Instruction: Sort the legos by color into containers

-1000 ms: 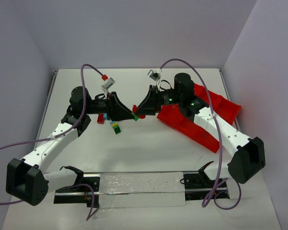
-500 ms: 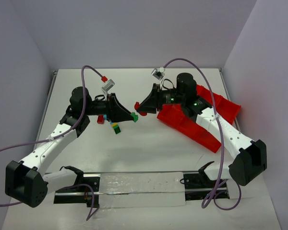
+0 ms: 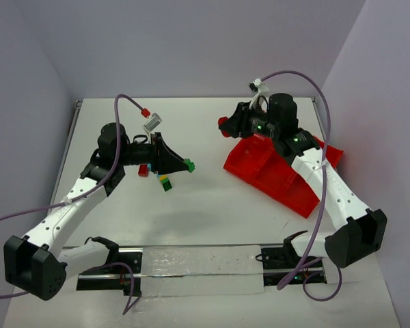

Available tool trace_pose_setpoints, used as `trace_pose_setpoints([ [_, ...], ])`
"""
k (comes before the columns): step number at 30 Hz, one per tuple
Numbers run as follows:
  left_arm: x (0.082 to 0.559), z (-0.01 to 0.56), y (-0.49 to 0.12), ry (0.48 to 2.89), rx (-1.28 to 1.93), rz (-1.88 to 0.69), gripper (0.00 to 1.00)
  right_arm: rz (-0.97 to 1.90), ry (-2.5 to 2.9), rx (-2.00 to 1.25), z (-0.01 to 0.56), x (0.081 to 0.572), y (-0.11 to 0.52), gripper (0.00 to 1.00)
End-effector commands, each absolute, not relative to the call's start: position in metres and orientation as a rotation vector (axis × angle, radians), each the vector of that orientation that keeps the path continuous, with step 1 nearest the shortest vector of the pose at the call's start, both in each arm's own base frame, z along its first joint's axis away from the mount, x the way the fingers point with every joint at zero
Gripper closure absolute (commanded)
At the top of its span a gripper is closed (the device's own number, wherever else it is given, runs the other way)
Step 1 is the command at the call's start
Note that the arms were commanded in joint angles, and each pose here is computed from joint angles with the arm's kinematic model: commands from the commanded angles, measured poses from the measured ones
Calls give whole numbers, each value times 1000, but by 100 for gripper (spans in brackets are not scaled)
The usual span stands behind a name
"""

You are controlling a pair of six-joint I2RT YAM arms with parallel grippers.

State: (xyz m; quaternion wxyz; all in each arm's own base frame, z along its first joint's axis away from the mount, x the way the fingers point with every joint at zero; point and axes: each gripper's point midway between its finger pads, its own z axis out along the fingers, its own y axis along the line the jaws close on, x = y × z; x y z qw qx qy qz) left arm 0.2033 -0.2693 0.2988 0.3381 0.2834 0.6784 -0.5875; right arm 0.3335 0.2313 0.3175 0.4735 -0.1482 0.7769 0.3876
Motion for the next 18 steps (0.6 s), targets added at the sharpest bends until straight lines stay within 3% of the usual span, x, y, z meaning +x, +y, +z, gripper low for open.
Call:
trace_pose_setpoints([
  [1, 229, 307, -264, 1759, 656, -1384, 100, 419, 2039, -104, 275, 373, 154, 100],
  [4, 237, 305, -265, 1777, 627, -1371, 100, 309, 2079, -16, 255, 386, 127, 100],
  [18, 274, 286, -251, 1884, 414, -1178, 100, 253, 2188, 14, 211, 411, 112, 100],
])
